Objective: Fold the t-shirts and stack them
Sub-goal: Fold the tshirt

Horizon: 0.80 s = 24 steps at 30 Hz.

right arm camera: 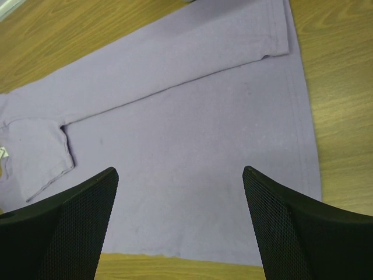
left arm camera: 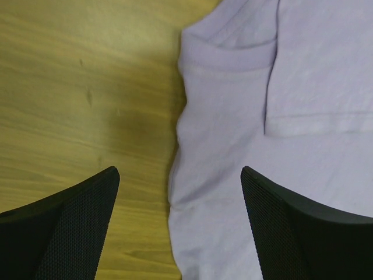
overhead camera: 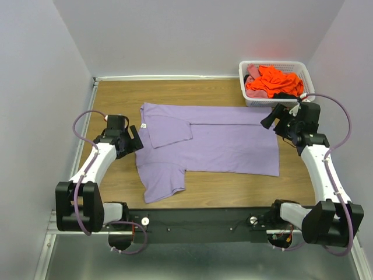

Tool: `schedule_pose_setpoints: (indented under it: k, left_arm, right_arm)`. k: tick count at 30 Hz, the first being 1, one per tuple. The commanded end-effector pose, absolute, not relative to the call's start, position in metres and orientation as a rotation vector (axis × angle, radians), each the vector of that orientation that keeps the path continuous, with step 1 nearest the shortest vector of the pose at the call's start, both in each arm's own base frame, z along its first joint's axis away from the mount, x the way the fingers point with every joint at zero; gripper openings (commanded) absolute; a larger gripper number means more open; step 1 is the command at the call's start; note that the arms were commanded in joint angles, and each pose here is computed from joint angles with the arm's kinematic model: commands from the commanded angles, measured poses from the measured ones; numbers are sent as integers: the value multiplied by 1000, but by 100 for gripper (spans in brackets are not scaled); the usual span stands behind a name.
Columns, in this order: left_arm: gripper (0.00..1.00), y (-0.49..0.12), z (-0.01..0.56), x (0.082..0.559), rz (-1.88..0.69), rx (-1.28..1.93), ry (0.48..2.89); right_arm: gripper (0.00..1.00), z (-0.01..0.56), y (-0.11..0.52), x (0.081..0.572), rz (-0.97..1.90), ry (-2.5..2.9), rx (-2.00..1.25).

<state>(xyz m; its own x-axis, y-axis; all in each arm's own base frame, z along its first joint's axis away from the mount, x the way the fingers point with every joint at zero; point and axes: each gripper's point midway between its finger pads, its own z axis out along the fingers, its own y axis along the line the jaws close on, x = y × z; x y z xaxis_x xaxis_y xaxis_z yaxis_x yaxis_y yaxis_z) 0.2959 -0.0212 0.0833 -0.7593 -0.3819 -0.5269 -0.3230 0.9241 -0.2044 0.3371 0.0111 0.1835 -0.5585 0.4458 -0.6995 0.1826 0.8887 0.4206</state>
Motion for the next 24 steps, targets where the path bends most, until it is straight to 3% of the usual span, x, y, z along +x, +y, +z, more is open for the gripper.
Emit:
schedule_pose_setpoints:
  k: [1, 5, 7, 9, 19, 24]
  left_arm:
    - [93, -35, 66, 275, -236, -575, 2565]
    - [88, -34, 50, 264, -209, -608, 2624]
    - [74, -30, 44, 261, -177, -630, 2639]
    - [67, -31, 42, 259, -176, -635, 2651]
    - [66, -33, 21, 250, -148, -647, 2743]
    - [50, -37, 8, 247, -146, -607, 2806]
  right_arm:
    - [94, 175, 15, 323, 401, 2211, 441]
    - [93, 165, 19, 318, 422, 2235, 453]
    - [94, 158, 20, 313, 430, 2250, 466]
    - [93, 155, 21, 310, 437, 2256, 468]
    - [93, 145, 22, 301, 436, 2275, 472]
    - [93, 139, 24, 296, 441, 2284, 473]
